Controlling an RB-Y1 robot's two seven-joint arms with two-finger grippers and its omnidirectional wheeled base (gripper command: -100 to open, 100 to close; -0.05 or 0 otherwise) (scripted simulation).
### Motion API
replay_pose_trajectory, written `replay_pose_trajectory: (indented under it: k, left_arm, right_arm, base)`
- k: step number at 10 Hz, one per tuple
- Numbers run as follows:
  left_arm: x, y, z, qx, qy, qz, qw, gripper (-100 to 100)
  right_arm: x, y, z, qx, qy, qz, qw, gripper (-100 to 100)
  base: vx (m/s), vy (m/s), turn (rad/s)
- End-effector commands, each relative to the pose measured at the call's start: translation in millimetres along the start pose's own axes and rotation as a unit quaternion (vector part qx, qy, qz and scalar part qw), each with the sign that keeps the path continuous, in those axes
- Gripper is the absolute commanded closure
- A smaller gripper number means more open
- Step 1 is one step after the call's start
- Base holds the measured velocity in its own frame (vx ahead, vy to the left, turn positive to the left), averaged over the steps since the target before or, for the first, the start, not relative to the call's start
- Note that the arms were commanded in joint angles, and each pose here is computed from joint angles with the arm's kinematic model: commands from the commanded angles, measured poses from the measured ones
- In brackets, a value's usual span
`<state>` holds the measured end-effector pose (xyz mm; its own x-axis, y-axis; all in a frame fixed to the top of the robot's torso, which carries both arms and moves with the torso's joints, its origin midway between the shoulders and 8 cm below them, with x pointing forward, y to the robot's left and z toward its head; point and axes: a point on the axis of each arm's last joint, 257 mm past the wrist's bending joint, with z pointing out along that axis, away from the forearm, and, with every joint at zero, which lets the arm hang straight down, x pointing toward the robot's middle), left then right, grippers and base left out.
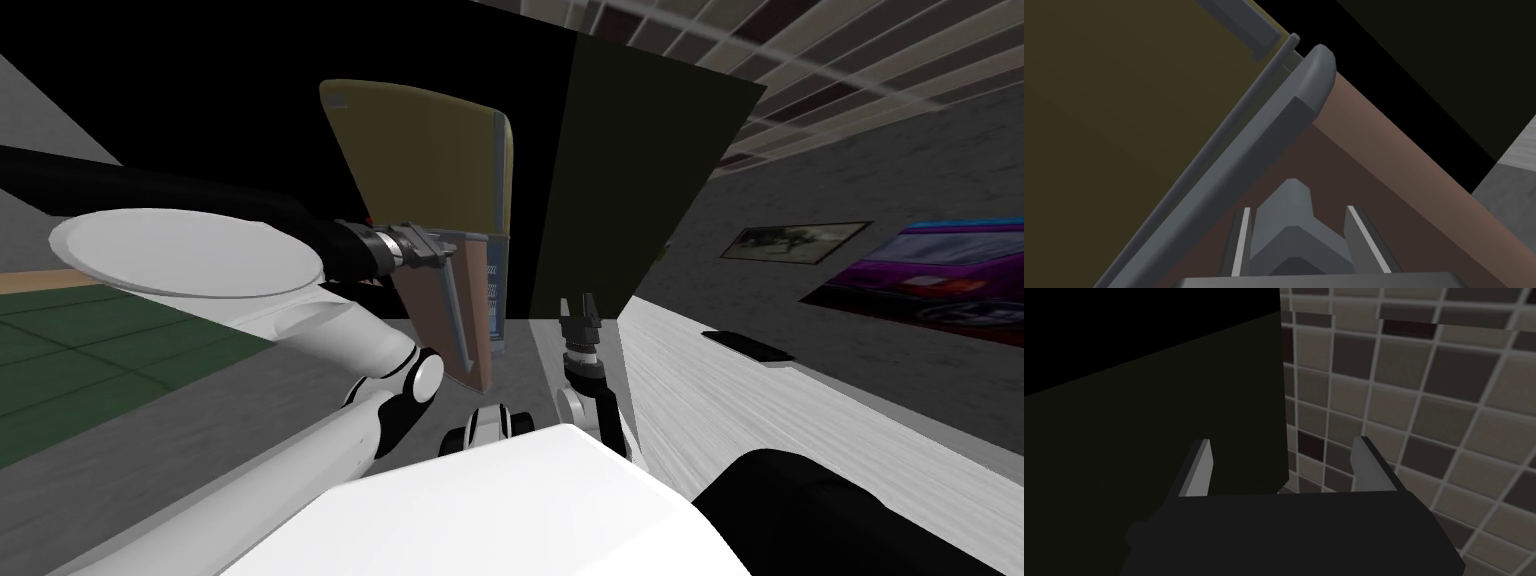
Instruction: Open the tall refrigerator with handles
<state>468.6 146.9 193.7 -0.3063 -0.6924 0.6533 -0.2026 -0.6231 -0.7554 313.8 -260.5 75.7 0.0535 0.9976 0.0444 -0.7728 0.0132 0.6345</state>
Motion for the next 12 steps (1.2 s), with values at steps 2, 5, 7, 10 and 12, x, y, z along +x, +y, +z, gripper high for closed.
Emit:
replay_pose_trajectory:
  k: [2,5,7,10,12]
  left_arm:
    - [13.3,12.8,-22.1,-0.022,0.024,-0.006,0.9994,100]
    - [23.8,26.5,-39.9,-0.043,0.041,-0.003,0.9982,100]
    - [27.8,33.8,-48.8,-0.054,0.048,0.0,0.9974,100]
    - [30.6,42.2,-57.9,-0.066,0.052,0.004,0.9964,100]
    - [41.5,37.6,-62.5,-0.061,0.072,0.006,0.9955,100]
  right_arm:
    - [0.0,0,0.0,0.0,0.0,0.0,1.0,0]
    - [0.0,0,0.0,0.0,0.0,0.0,1.0,0]
    - [0.0,0,0.0,0.0,0.0,0.0,1.0,0]
    - [0.0,0,0.0,0.0,0.0,0.0,1.0,0]
    - [0.0,0,0.0,0.0,0.0,0.0,1.0,0]
  base:
    - [-0.059,0.261,-0.095]
    - [-0.081,0.243,-0.068]
    - [-0.075,0.219,-0.058]
    - [-0.04,0.178,-0.05]
    - [-0.049,0.108,-0.048]
